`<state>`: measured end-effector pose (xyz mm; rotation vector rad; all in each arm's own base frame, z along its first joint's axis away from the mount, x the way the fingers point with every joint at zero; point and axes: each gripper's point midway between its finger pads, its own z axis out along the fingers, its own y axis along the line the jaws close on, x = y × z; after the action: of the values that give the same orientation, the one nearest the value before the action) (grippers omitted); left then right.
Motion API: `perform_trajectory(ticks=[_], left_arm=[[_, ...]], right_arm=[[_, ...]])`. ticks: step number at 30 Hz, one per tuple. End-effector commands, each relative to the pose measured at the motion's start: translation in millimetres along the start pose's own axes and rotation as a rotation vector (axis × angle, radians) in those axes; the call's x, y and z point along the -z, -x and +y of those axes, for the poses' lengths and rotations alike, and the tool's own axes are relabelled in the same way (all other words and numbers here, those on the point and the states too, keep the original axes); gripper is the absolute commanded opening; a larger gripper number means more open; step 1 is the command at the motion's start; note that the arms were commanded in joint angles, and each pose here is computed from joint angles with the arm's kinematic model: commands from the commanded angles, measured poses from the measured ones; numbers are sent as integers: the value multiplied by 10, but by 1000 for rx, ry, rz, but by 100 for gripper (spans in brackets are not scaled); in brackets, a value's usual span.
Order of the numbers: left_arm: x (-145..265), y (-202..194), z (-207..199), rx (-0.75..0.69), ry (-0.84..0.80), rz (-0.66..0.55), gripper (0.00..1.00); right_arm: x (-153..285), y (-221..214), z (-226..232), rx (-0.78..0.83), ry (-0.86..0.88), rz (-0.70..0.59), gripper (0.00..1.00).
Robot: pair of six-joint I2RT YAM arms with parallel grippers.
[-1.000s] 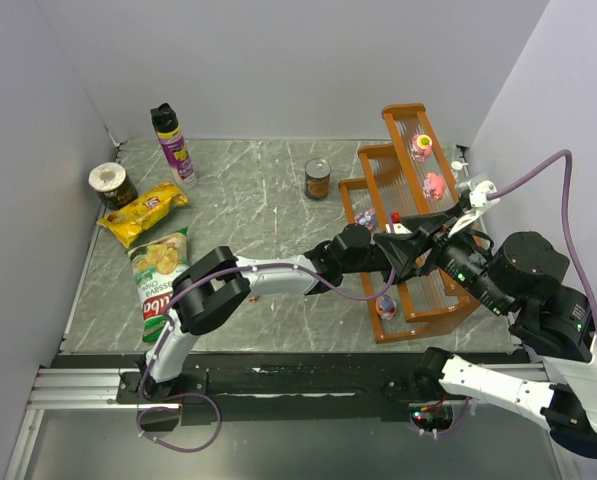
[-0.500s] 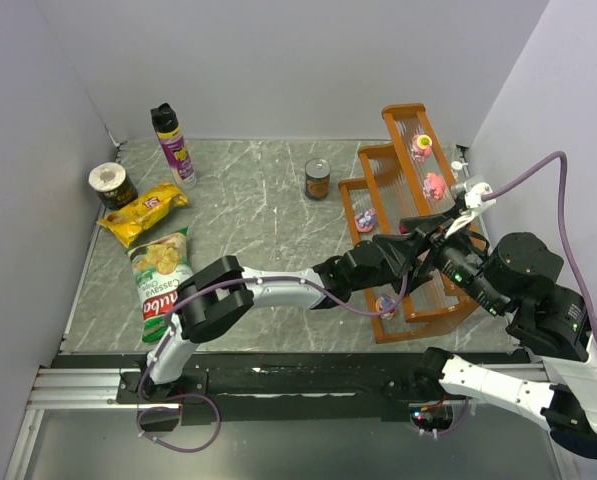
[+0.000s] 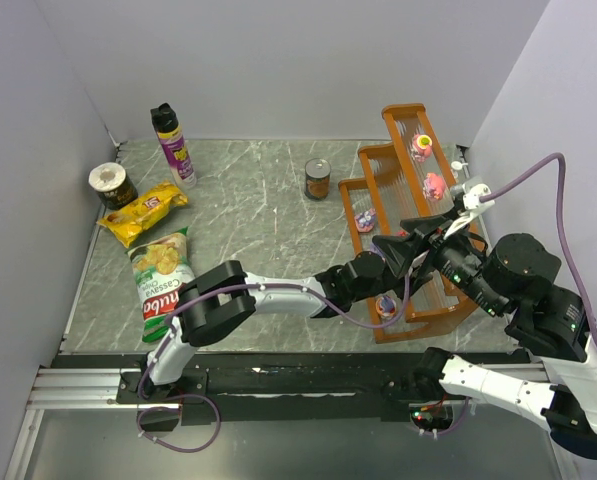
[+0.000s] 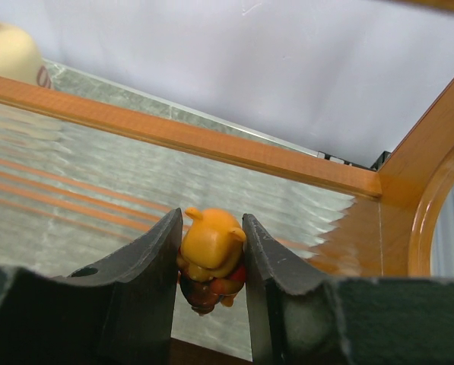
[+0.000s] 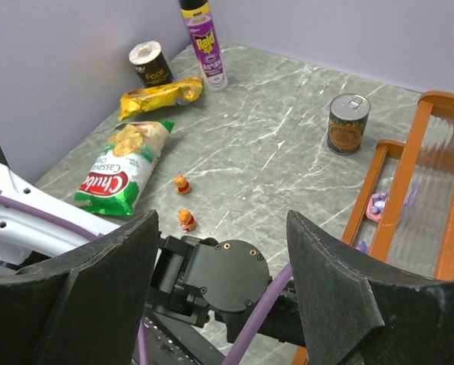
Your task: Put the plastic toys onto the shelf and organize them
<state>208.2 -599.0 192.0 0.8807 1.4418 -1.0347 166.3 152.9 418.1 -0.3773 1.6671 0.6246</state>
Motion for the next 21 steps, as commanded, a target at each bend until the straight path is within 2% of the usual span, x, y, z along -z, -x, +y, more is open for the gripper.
perform_trajectory(ticks=[1, 9, 12, 18, 21], left_arm=[[51, -117, -1, -27, 24, 11, 25], [61, -112, 32, -33, 46, 7, 30], [77, -137, 14, -39, 39, 8, 36], [85, -99, 2, -43, 37, 2, 55], [91, -67, -10, -46, 28, -3, 60]], right_arm=[[10, 88, -7, -13, -7, -40, 74], [6, 88, -17, -17, -13, -41, 75], [12, 96, -17, -17, -12, -43, 75], [19, 96, -20, -21, -13, -44, 76], [29, 100, -31, -21, -17, -47, 76]])
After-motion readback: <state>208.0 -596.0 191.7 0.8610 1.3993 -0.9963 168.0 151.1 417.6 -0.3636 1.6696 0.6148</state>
